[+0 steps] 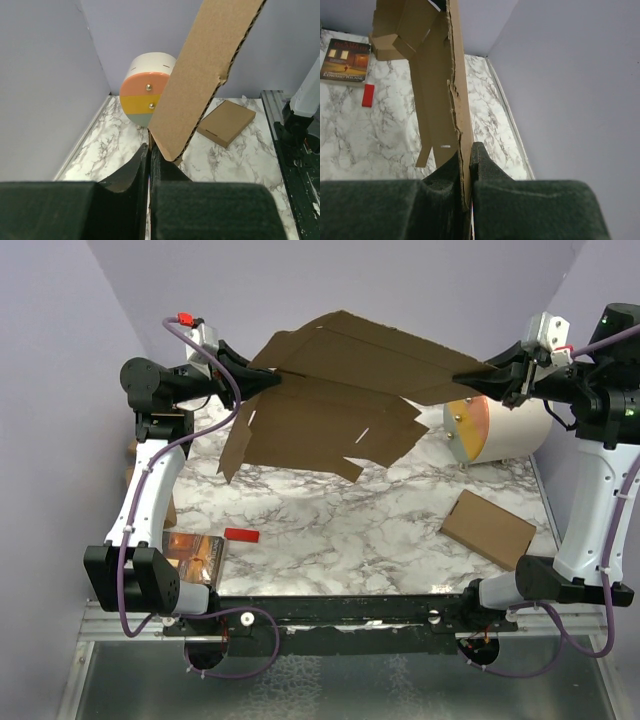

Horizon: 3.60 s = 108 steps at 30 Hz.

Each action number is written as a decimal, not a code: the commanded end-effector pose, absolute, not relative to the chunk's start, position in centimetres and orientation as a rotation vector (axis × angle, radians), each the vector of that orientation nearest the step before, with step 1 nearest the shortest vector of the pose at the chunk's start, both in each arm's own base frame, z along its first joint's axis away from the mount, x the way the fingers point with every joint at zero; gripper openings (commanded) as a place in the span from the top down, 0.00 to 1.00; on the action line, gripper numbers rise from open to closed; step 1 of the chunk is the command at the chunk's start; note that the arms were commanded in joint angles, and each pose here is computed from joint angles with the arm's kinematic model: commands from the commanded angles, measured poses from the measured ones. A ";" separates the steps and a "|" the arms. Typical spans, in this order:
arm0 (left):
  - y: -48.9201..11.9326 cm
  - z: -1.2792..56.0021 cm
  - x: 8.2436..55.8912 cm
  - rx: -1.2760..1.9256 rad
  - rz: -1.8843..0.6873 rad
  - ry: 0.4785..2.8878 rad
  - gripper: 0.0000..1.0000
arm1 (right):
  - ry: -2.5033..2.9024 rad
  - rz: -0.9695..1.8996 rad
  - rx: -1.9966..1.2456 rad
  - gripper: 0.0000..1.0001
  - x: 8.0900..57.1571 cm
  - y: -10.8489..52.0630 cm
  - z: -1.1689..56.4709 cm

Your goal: Fold the paper box

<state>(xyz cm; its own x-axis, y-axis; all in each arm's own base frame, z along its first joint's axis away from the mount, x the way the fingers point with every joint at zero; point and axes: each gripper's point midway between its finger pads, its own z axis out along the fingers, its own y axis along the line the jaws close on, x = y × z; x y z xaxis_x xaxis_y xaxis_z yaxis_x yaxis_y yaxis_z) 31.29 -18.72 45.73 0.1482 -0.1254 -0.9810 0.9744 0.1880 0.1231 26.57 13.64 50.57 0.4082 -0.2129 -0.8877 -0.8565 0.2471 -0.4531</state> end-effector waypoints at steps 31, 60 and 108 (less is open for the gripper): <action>-9.2 32.8 33.3 0.016 -0.883 1.583 0.46 | 1.399 0.639 -0.882 0.99 31.8 11.5 50.9; 2.7 35.0 38.5 -0.171 -1.070 1.116 0.40 | 1.152 0.698 -1.118 0.99 25.4 13.7 54.1; -3.6 36.2 35.1 0.231 -1.119 1.129 0.43 | 1.143 0.604 -1.080 0.99 27.1 12.8 56.4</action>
